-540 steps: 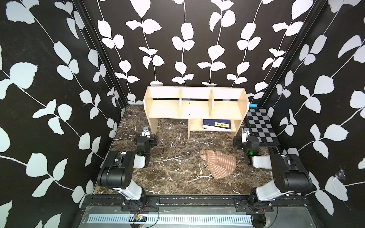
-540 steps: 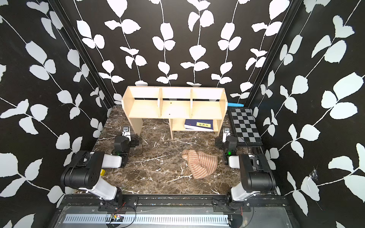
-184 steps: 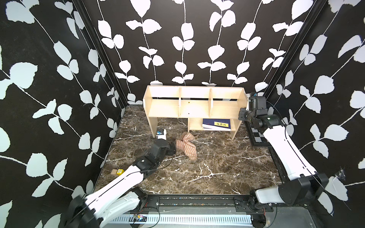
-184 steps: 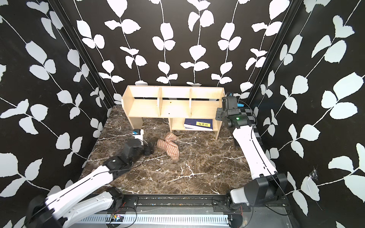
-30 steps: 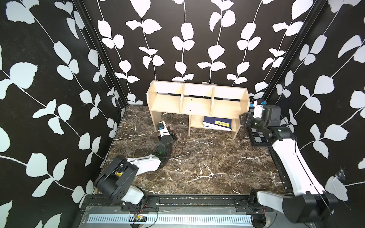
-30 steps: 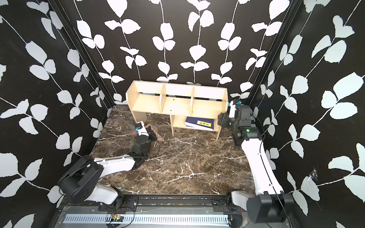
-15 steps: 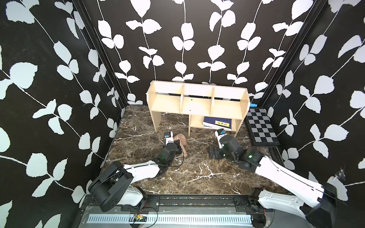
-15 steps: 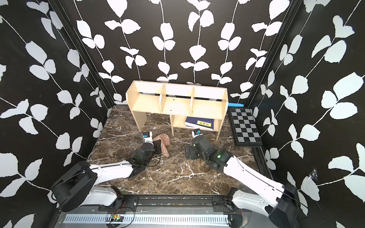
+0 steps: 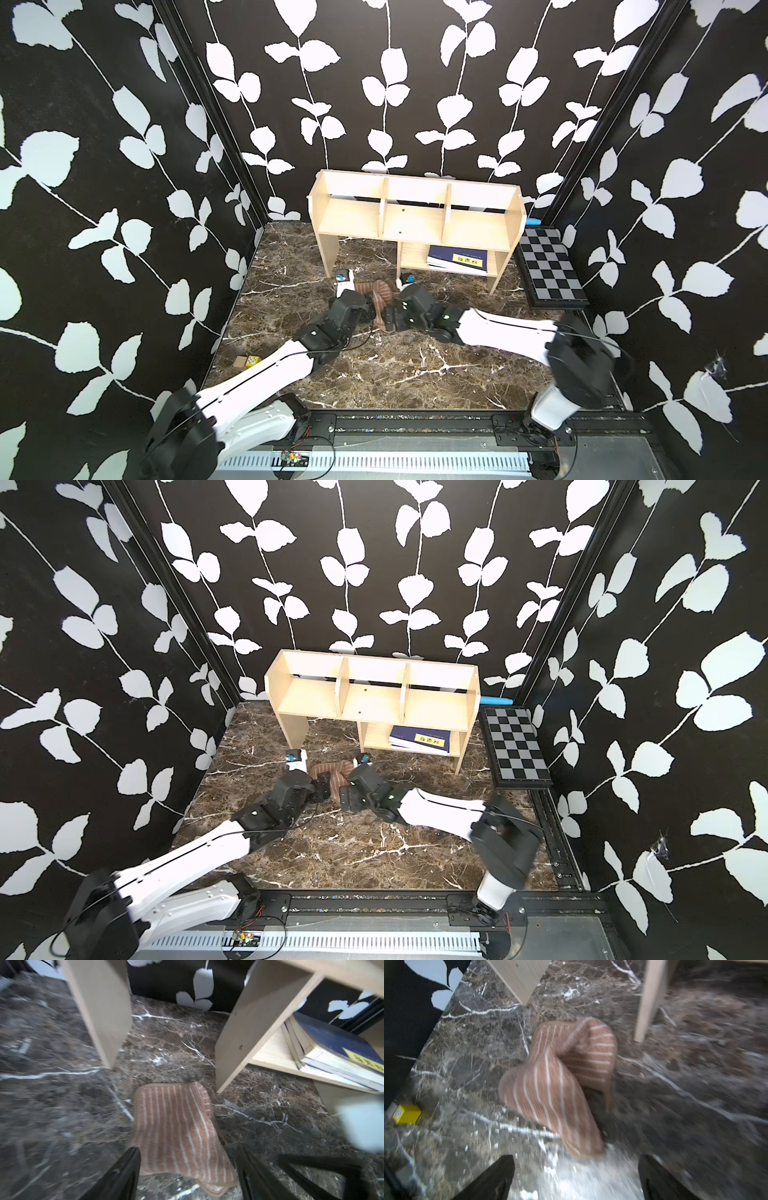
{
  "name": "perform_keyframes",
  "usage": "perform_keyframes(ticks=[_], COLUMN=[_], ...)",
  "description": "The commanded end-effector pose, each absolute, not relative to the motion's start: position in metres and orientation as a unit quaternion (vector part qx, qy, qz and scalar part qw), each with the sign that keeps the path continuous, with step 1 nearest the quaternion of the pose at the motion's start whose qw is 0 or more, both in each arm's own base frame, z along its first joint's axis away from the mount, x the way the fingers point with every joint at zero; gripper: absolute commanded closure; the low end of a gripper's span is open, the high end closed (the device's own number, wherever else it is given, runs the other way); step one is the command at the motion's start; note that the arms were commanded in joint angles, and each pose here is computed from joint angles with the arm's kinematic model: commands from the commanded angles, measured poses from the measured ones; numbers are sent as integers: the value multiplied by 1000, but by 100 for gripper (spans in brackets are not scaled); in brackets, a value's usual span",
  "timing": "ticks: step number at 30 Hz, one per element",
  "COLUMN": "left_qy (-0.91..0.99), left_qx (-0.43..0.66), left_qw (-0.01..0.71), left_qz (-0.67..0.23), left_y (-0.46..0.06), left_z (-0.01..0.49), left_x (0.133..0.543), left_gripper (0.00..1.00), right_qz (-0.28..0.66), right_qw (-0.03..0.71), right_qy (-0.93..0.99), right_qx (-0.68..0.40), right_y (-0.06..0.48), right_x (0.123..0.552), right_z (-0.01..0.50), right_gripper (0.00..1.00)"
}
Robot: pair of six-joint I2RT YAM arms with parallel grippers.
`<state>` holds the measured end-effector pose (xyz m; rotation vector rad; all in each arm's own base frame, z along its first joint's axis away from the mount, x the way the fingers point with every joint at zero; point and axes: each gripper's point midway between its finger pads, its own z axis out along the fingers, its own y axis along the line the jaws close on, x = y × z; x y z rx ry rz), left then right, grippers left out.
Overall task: Wipe the bookshelf clean with a cloth
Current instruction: Pick up the cleaning item at the center of the board, then hold the shelf at the center of the board.
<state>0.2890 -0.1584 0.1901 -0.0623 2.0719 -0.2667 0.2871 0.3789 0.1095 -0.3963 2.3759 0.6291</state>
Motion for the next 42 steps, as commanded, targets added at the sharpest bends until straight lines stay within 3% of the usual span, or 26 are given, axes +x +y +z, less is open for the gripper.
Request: perform_keyframes(ticks=[1,7,10,12,17,18,25,32,40,42], left_qy=[870,856,856,846,836,834,813,769,773,775], left_qx=[-23,-80,-110,-129,-150,-144,-127,-67,-52,-56], left_qw=[491,510,504,515,527,530,559,616,609,605], left_qz=[-26,-6,-35,-49,-37,-48,-104,-159,-170,-171], left_y=[-118,-76,-60,-50,-33,-36,-41,-59,-67,-66], left_z=[201,251,274,293,319,321,317,337,333,332], left_x=[274,289,310,329,381,394,454,473,487,483], left_gripper=[25,16,12,10,5,3,8,29,89,100], right_qz=[271,255,230,214,180,182,233,279,298,308], right_qw=[365,367,349,338,315,316,360,420,574,603], right_qy=[877,877,892,901,918,916,872,834,751,725], right_qx=[-156,-174,-170,-165,-162,-169,-235,-222,-134,-127], right_y=[418,452,455,454,444,444,447,454,474,486], right_x=[312,340,346,349,347,344,323,329,350,353], right_z=[122,106,86,71,48,52,103,149,201,218], right_gripper=[8,15,25,36,77,98,100,100,100,100])
